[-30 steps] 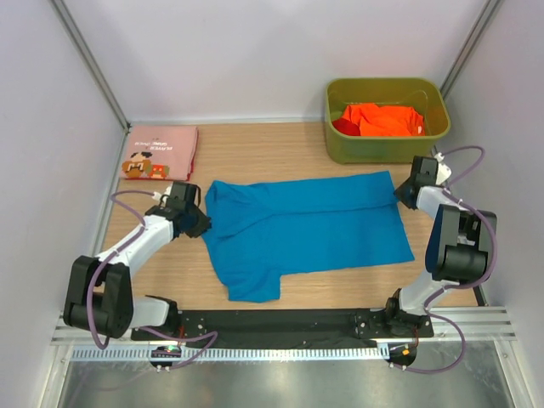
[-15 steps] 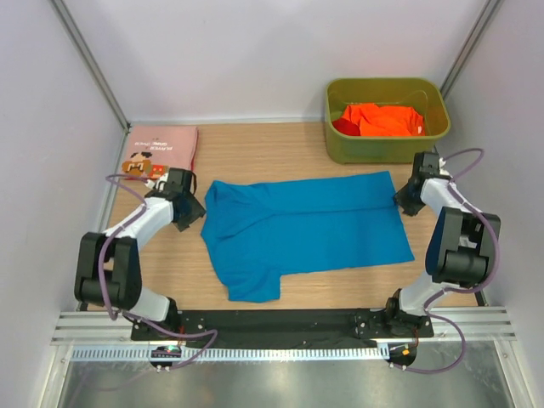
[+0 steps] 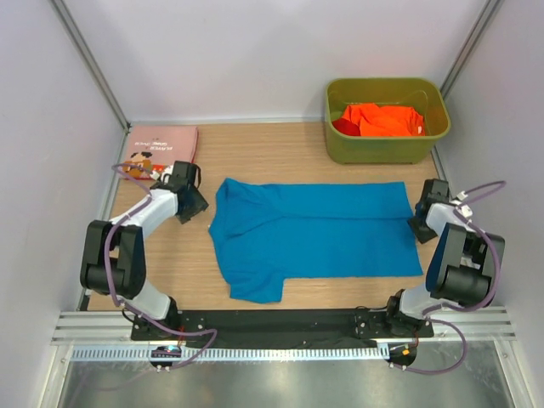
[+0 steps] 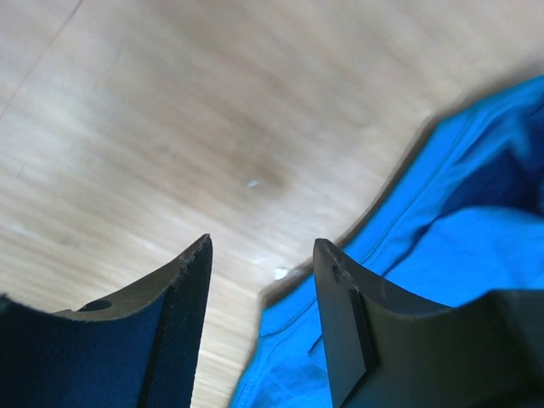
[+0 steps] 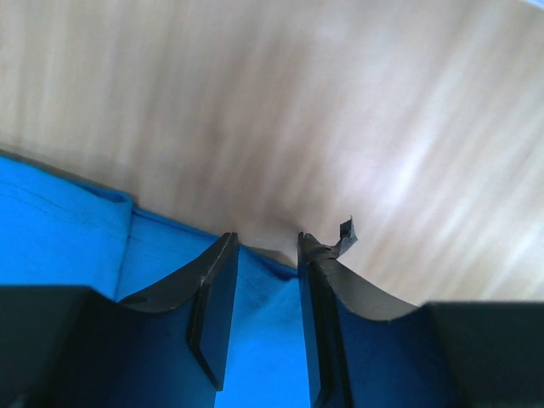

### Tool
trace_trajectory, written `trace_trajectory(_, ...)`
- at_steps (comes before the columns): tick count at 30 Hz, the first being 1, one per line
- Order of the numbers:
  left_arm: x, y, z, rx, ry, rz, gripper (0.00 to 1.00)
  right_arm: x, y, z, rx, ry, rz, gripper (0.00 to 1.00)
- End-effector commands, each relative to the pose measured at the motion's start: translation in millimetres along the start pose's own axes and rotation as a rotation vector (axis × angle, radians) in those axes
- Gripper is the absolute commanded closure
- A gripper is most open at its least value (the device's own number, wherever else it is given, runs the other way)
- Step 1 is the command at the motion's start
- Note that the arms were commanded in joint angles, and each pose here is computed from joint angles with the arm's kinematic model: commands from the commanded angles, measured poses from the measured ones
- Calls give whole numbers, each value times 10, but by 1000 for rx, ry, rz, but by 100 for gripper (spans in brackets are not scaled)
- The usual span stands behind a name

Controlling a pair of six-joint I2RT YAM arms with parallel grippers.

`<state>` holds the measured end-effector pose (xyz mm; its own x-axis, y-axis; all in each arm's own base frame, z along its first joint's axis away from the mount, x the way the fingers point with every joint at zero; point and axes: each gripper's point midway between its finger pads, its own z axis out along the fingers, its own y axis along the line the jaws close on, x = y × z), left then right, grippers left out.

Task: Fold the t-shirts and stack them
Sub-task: Fold the tshirt

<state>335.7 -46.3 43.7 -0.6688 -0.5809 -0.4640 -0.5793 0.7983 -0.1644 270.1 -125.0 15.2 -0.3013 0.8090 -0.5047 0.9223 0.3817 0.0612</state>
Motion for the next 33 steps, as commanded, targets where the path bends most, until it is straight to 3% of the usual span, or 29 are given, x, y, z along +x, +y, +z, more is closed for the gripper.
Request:
trace_trajectory(1,-500,-439,-268,176,-148,24,46,123,-506,28,147,6,39,59)
trace_trajectory(7,-572,-1089,-290,443,-79,131,45,-139,-218,-282,-2,-27,43,60)
trace_trajectory(11,-529,-1488,-326,602,17,172,47,-206,142,-547,-209,-5,-18,59)
trace_trajectory(15,-524,-1596,-212,603,54,152,47,-127,635,-989,-425,-53,-156,55)
trace_trajectory(17,-472,-1573,-188,579,90,131,48,134,1072,-1375,-585,-77,-302,52)
trace_trajectory(18,-409,-1508,-171,546,123,116,50,463,1325,-1647,-681,-60,-408,51)
trace_trajectory(23,-122,-1427,-325,574,168,142,53,1437,1861,-2299,-935,-16,-621,51)
trace_trajectory(28,360,-1160,-322,495,205,229,52,2187,2084,-2506,-1040,28,-754,51)
trace_trajectory(33,574,-1018,-362,446,202,276,52,2799,2181,-2667,-1133,59,-865,54)
